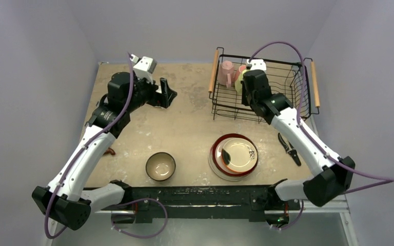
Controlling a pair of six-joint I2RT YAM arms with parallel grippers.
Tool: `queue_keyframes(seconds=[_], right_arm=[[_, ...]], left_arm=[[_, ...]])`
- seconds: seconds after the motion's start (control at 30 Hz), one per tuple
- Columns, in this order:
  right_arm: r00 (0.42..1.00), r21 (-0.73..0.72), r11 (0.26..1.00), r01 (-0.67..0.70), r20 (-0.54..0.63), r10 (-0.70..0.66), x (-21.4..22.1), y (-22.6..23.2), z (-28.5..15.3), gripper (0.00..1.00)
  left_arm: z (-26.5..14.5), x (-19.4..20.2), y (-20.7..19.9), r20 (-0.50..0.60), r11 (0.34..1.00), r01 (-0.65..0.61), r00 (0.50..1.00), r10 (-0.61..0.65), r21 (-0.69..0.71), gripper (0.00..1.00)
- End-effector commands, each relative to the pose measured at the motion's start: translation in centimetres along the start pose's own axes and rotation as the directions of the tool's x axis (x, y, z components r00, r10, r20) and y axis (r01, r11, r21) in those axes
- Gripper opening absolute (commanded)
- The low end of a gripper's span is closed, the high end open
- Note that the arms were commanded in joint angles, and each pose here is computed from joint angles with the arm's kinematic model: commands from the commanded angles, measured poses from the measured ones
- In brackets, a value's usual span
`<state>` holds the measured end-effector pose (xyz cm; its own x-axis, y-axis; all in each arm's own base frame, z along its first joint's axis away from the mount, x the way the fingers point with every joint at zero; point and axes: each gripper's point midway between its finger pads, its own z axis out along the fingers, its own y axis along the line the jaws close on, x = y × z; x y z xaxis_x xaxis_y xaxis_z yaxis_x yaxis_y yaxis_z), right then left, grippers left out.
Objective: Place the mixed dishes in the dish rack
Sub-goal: Turn the cup upside down in the dish rack.
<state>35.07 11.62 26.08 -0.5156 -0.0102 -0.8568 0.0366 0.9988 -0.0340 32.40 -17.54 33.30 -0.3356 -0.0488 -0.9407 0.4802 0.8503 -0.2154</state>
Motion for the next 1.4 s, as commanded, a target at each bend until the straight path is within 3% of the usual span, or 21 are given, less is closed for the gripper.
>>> queue_keyframes(seconds=[0.0, 0.33, 0.67, 1.37], right_arm=[[0.991, -0.096, 0.995, 0.004, 0.13, 0.009, -6.6, 1.3, 1.9, 0.0], [0.997, -0.165, 0.986, -0.031, -0.077, 0.018, -3.9, 2.9, 9.5, 0.0], [0.974, -0.198, 0.979, -0.04, -0.225, -0.006, 0.5, 4.9, 13.6, 0.0], [0.976, -0.231, 0.973, 0.004, -0.209, -0.054, 3.8, 5.9, 17.2, 0.0]], left_arm=[[0.6, -1.2, -0.8, 0.02, 0.998, 0.008, 1.0, -0.01, 0.07, 0.85], [0.7, -2.1, 1.8, 0.032, 0.985, 0.155, 0.987, -0.158, 0.079, 0.83], [2.7, -0.9, 1.6, -0.082, 0.956, 0.259, 0.965, -0.25, 0.139, 0.82], [2.5, -1.1, 2.2, -0.074, 0.95, 0.285, 0.958, -0.277, 0.13, 0.82]])
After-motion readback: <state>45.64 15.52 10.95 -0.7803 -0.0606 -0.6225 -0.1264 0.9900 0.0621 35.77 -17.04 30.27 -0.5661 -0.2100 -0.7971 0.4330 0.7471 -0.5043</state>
